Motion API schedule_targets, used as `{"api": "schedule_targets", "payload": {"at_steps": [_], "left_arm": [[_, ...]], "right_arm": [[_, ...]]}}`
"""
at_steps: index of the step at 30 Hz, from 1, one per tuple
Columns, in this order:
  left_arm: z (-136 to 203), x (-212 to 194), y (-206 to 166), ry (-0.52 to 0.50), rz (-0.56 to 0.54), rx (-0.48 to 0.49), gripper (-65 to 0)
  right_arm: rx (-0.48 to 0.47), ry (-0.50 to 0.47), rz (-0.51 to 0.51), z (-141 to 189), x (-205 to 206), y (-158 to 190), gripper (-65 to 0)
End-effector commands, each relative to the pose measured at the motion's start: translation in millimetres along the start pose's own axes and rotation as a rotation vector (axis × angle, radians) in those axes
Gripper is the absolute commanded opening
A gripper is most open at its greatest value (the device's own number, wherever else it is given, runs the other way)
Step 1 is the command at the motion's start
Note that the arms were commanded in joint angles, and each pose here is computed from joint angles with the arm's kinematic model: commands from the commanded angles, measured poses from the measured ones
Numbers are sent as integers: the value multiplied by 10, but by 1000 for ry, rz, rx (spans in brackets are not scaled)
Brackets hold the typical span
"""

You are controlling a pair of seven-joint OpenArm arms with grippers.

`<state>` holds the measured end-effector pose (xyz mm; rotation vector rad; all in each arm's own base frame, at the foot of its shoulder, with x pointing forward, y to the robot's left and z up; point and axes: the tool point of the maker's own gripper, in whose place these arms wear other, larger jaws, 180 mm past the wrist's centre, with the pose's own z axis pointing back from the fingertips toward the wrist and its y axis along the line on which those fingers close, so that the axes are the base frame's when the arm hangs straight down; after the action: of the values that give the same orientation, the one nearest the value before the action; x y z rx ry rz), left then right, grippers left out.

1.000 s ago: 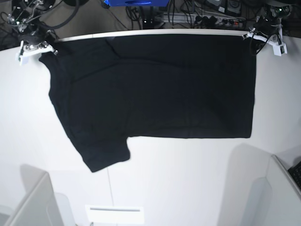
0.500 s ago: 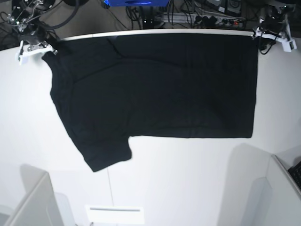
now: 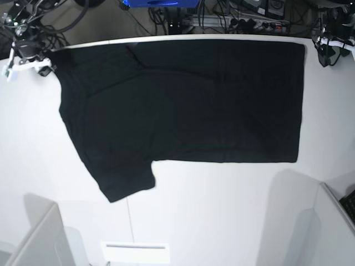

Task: Fold the T-shirt properly
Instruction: 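Move the right gripper to the shirt's hem corner by the sleeve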

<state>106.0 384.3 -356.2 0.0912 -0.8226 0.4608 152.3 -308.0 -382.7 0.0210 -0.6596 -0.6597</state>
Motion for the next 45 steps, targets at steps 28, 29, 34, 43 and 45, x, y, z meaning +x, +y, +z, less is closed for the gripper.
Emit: {"api": "schedule_targets", "payload": {"at_steps": [28, 29, 34, 43, 45], "left_arm": [[-383, 806, -496, -129, -365, 49, -650], [-382, 799, -486, -126, -364, 50, -650], [-375, 773, -451, -118, -366, 59, -650], [-373, 760, -437, -113, -367, 62, -650], [-375, 756, -435, -112, -366, 62, -650]], "right_arm": [[413, 34, 264, -1128, 1399, 2301, -215], [409, 61, 242, -1211, 1430, 2315, -198], [367, 82, 226, -1522, 1611, 2318, -180], [274, 87, 356, -1941, 1353, 2312, -174], [276, 90, 399, -1961, 1265, 2374, -174]]}}
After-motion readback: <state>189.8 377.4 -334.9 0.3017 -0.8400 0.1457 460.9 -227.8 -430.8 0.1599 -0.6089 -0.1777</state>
